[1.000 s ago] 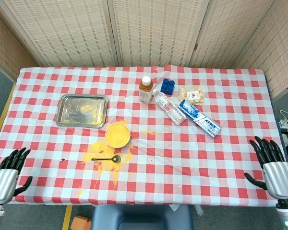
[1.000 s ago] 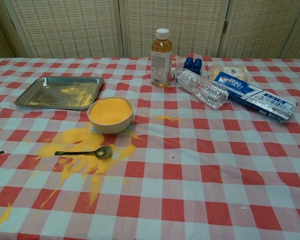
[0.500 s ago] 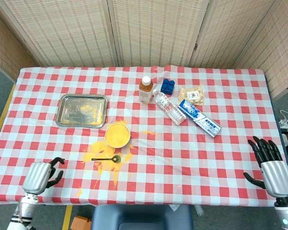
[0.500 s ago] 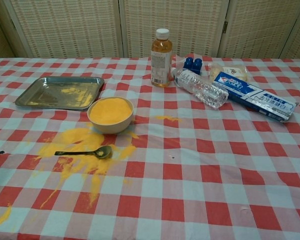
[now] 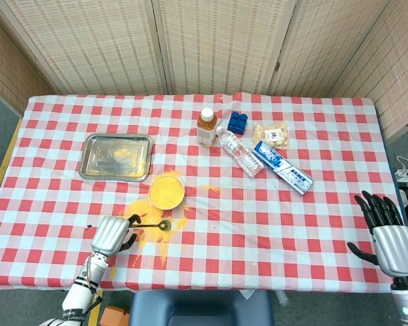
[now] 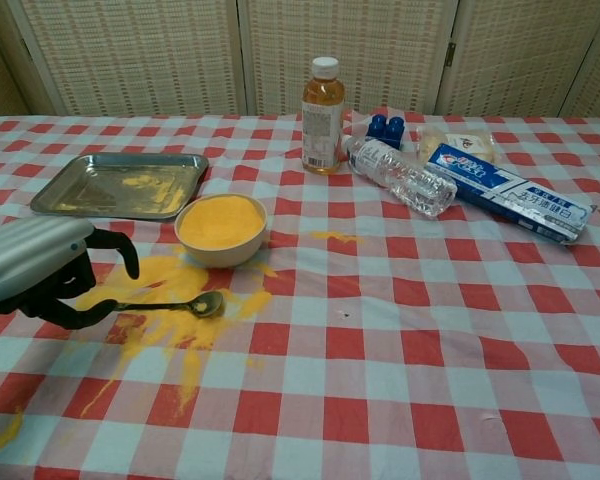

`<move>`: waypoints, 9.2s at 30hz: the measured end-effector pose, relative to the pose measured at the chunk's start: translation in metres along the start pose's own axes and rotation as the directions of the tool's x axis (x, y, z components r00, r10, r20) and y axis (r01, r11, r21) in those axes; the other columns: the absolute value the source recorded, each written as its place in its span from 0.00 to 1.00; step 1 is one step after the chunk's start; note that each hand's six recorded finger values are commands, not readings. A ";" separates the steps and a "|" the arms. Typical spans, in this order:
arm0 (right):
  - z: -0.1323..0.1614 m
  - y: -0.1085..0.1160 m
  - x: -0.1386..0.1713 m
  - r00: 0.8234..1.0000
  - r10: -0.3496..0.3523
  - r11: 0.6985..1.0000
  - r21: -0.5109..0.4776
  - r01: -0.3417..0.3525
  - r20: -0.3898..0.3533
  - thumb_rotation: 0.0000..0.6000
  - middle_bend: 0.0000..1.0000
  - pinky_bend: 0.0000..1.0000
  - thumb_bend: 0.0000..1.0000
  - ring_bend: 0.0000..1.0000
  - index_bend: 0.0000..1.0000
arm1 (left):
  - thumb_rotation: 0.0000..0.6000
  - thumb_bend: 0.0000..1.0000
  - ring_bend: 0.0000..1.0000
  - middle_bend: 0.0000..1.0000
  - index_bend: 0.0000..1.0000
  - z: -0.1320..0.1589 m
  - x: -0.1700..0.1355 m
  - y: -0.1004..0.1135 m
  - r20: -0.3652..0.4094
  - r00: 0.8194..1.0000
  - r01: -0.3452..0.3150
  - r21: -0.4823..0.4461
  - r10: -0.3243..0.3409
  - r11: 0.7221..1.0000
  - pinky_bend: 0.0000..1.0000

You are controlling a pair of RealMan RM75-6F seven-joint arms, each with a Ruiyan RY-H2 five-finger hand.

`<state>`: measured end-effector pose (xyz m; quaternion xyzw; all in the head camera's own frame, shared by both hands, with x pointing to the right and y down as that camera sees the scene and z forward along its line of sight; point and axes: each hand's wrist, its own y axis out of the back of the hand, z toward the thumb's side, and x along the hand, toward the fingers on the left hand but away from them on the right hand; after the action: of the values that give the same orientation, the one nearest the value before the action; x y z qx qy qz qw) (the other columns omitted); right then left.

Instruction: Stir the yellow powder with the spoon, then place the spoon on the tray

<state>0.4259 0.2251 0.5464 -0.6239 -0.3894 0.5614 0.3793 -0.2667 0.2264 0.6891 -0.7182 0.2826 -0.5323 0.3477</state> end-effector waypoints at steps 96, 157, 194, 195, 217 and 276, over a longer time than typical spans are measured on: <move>-0.011 0.010 0.004 1.000 -0.009 1.000 -0.015 0.009 0.030 1.00 0.00 0.00 0.06 0.00 0.00 | 1.00 0.43 1.00 1.00 0.59 0.027 0.067 0.047 0.010 0.980 -0.200 0.057 0.200 0.978 1.00; -0.015 0.015 0.005 0.999 -0.025 1.000 -0.015 0.026 0.046 1.00 0.00 0.00 0.06 0.00 0.00 | 1.00 0.57 1.00 1.00 0.30 -0.014 0.069 0.041 -0.095 0.994 0.073 0.196 -0.055 0.978 1.00; -0.015 0.019 0.008 0.998 -0.038 0.999 -0.021 0.039 0.040 1.00 0.00 0.00 0.06 0.00 0.00 | 1.00 0.51 1.00 1.00 0.38 0.048 0.025 0.028 0.110 0.988 0.087 0.170 -0.107 0.982 1.00; -0.015 0.019 0.008 0.998 -0.038 0.999 -0.021 0.039 0.040 1.00 0.00 0.00 0.06 0.00 0.00 | 1.00 0.47 1.00 1.00 0.37 0.049 0.025 0.029 0.114 0.988 0.079 0.164 -0.099 0.983 1.00; -0.009 0.019 0.014 0.999 -0.040 0.999 -0.028 0.040 0.010 1.00 0.00 0.00 0.06 0.00 0.00 | 1.00 0.41 1.00 1.00 0.39 0.066 0.002 0.001 0.302 0.922 -0.279 0.089 0.241 0.956 1.00; -0.008 0.019 0.016 1.000 -0.024 0.999 -0.044 0.023 -0.004 1.00 0.00 0.00 0.06 0.00 0.00 | 1.00 0.42 1.00 1.00 0.42 0.056 0.029 -0.017 0.326 0.883 -0.421 0.240 0.336 0.875 1.00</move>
<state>0.4360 0.2317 0.5236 -0.6287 -0.4083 0.5468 0.3728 -0.2043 0.2256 0.7085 -0.6526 0.2827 -0.3853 0.5880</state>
